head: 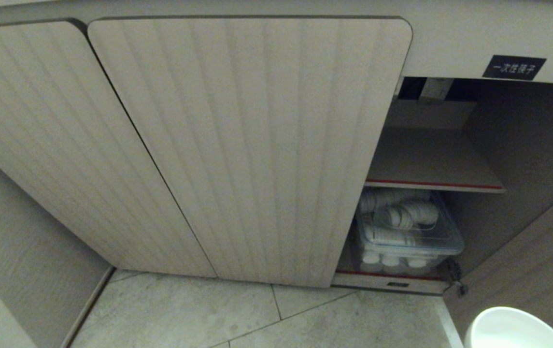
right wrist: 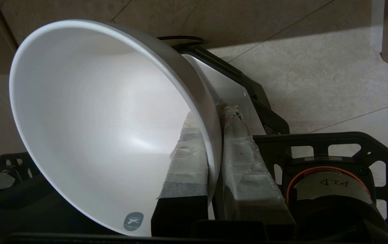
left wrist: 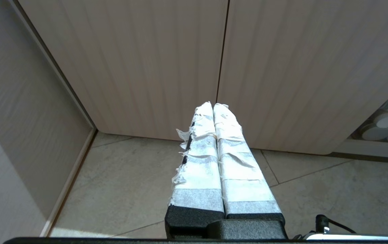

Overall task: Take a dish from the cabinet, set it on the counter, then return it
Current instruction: Put it back into the cabinet

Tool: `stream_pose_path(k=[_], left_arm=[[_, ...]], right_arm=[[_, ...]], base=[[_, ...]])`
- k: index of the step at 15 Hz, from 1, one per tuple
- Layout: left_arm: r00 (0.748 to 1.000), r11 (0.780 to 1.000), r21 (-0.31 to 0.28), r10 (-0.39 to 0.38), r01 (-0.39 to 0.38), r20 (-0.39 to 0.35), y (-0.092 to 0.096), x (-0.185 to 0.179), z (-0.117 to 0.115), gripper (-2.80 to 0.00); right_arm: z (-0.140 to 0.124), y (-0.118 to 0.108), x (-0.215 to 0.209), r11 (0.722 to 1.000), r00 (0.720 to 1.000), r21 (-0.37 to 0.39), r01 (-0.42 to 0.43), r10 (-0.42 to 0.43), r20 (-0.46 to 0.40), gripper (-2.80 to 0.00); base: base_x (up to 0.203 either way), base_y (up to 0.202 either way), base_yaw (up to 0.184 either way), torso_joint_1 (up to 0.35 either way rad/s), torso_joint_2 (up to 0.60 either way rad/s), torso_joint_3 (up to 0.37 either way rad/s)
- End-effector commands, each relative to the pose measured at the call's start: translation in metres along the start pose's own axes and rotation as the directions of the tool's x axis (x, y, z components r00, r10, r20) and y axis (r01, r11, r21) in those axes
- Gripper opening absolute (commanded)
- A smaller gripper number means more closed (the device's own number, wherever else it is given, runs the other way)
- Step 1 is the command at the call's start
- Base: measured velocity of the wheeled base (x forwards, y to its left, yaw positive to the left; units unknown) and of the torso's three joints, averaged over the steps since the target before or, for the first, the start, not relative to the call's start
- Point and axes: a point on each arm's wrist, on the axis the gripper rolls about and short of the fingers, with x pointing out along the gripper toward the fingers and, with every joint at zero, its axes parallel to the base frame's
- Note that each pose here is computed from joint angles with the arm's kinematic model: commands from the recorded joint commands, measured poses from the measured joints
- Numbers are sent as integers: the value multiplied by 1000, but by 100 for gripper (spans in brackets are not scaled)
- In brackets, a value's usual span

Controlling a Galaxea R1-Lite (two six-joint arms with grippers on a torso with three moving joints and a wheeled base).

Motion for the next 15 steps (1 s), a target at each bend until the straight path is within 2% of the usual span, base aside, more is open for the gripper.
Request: stream_pose_path(k=[1,11,15], left_arm=[[1000,1000,-1,0,0,1,0,0,0,-280],[1000,1000,-1,0,0,0,0,0,0,-280],[1000,1000,-1,0,0,1,0,0,0,-280]], right_arm=[[1,1,-1,1000,1000,2,1,-1,1,-280],[3,2,-5,1000,1000,3,-13,13,27,-280],[14,7,-10,1000,998,11,-1,0,55,-280]], base=[[0,0,0,0,0,0],[0,0,0,0,0,0],[0,0,0,0,0,0]])
